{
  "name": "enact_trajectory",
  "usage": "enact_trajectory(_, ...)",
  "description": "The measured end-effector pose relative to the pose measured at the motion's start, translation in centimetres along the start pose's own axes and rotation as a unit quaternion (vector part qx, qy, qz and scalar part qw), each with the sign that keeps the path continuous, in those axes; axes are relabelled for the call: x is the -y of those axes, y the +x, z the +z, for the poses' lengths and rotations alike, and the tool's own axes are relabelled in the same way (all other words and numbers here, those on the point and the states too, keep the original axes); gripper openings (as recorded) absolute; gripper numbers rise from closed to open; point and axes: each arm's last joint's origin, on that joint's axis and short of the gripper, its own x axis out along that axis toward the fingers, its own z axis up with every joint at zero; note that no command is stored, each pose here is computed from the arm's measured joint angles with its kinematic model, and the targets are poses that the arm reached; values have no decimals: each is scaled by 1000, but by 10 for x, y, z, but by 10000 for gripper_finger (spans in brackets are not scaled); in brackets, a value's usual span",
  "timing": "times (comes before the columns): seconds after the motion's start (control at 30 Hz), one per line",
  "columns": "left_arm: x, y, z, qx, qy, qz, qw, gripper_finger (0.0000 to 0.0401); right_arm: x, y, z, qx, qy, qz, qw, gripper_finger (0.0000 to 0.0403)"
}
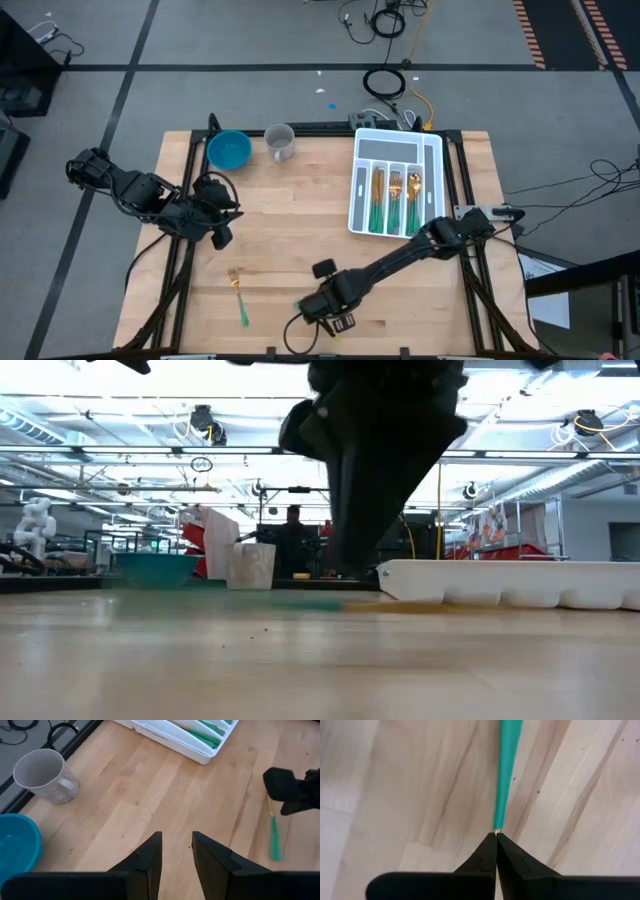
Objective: Sort silverware
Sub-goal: Put the green table knife into the white cutlery tray
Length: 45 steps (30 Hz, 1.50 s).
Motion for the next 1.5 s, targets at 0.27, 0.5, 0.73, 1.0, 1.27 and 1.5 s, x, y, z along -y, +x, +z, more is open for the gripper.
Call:
enact_trajectory(0.27, 0, 0, 0, 3, 10, 2, 1000, 114, 7, -25, -9, -23, -10, -14, 1000, 2)
enact_trajectory(0.5, 0, 0, 0, 3, 9, 3, 1000, 114, 5, -22, -3, 1, -59, 50, 997, 11)
enact_trajectory(0.73, 0, 0, 0, 4, 11, 4, 1000, 114, 14, 6, 2, -4, -57, 55, 997, 119)
enact_trajectory(1.0, -1, 0, 0, 5, 13, 7, 1000, 114, 25, 26, 4, -16, -34, 48, 998, 188)
enact_trajectory(1.27, -3, 0, -1, 3, 20, 20, 1000, 114, 31, 46, 8, -13, -13, 66, 998, 155)
enact_trajectory(1.5, -4, 0, -3, -5, 23, 28, 999, 114, 25, 70, 5, -40, -2, 60, 997, 137)
